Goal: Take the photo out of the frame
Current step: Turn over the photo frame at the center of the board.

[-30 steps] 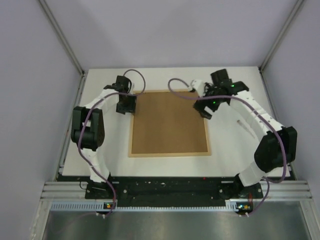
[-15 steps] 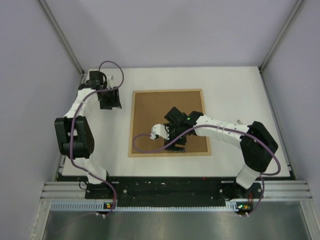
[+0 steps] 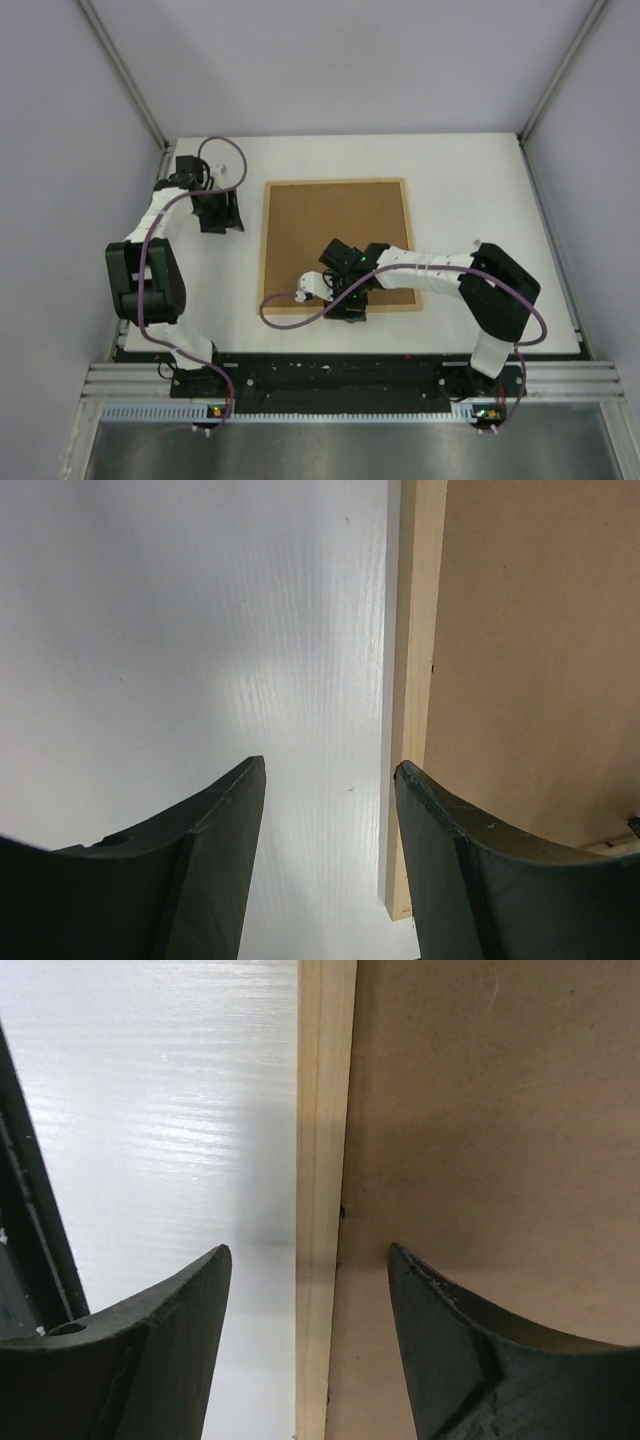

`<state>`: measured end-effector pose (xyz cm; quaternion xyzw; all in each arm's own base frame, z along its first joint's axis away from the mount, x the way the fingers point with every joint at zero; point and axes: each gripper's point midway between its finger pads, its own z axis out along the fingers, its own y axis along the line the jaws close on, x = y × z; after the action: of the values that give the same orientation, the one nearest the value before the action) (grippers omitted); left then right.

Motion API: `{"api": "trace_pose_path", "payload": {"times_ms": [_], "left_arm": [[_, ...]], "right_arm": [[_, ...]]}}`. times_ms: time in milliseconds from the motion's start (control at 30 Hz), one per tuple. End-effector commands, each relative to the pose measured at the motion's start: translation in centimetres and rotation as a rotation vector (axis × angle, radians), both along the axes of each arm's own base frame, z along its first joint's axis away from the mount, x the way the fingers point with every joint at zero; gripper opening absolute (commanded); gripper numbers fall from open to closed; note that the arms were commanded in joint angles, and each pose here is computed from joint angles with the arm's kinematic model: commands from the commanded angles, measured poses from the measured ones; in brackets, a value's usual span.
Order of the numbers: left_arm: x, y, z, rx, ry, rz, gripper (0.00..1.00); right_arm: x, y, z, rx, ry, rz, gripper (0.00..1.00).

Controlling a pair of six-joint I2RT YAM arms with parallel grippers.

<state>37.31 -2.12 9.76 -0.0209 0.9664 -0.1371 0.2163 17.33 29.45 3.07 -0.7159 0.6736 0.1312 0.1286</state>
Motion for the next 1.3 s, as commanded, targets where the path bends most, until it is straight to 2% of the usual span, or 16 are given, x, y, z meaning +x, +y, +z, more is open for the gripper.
{"api": "trace_pose_path", "payload": {"times_ms": [0,100,200,300,367,467,500,567,633,667,800,1033,1267], "left_arm": [[0.5,-0.6,1.4,-0.026,-0.058,-0.031,0.6],[0.4,-0.8,1.3,-0.035,-0.057,-0.037,0.6],[0.2,-1.0,1.1,-0.048,-0.048,-0.044,0.6],[0.1,-1.2,0.8,-0.061,-0.041,-0.048,0.6],[0.0,-1.3,0.8,-0.065,-0.04,-0.05,0.6],[0.0,-1.5,0.6,-0.074,-0.038,-0.054,0.6],[0.0,-1.5,0.5,-0.077,-0.036,-0.055,0.6],[-0.1,-1.8,0.5,-0.09,-0.038,-0.061,0.6],[-0.2,-2.1,0.5,-0.107,-0.038,-0.069,0.6],[-0.3,-2.2,0.3,-0.113,-0.032,-0.071,0.6],[-0.6,-2.4,-0.5,-0.127,-0.013,-0.075,0.6],[-1.4,-3.3,-2.0,-0.175,0.019,-0.089,0.6],[-2.3,-5.7,-2.4,-0.327,0.057,-0.143,0.61]], "right_arm": [[0.5,0.8,-1.1,0.008,-0.042,-0.015,0.63],[1.0,0.4,-2.0,-0.011,-0.081,-0.018,0.59],[0.9,0.3,-2.6,-0.027,-0.081,-0.01,0.45],[0.3,0.2,-2.8,-0.033,-0.065,0.003,0.39],[0.3,0.0,-3.0,-0.045,-0.073,0.005,0.4],[0.6,-0.2,-3.2,-0.059,-0.103,0.004,0.51],[0.5,-0.4,-3.4,-0.065,-0.103,0.011,0.49],[0.4,-0.5,-3.6,-0.073,-0.099,0.013,0.36],[0.0,-0.7,-3.9,-0.083,-0.08,0.018,0.11],[0.0,-0.7,-3.9,-0.088,-0.073,0.016,0.01],[0.7,-0.2,-2.1,-0.062,-0.113,0.023,0.0],[2.3,2.0,5.1,0.063,-0.198,0.033,0.0],[3.2,2.3,8.2,0.086,-0.21,0.018,0.0]]}}
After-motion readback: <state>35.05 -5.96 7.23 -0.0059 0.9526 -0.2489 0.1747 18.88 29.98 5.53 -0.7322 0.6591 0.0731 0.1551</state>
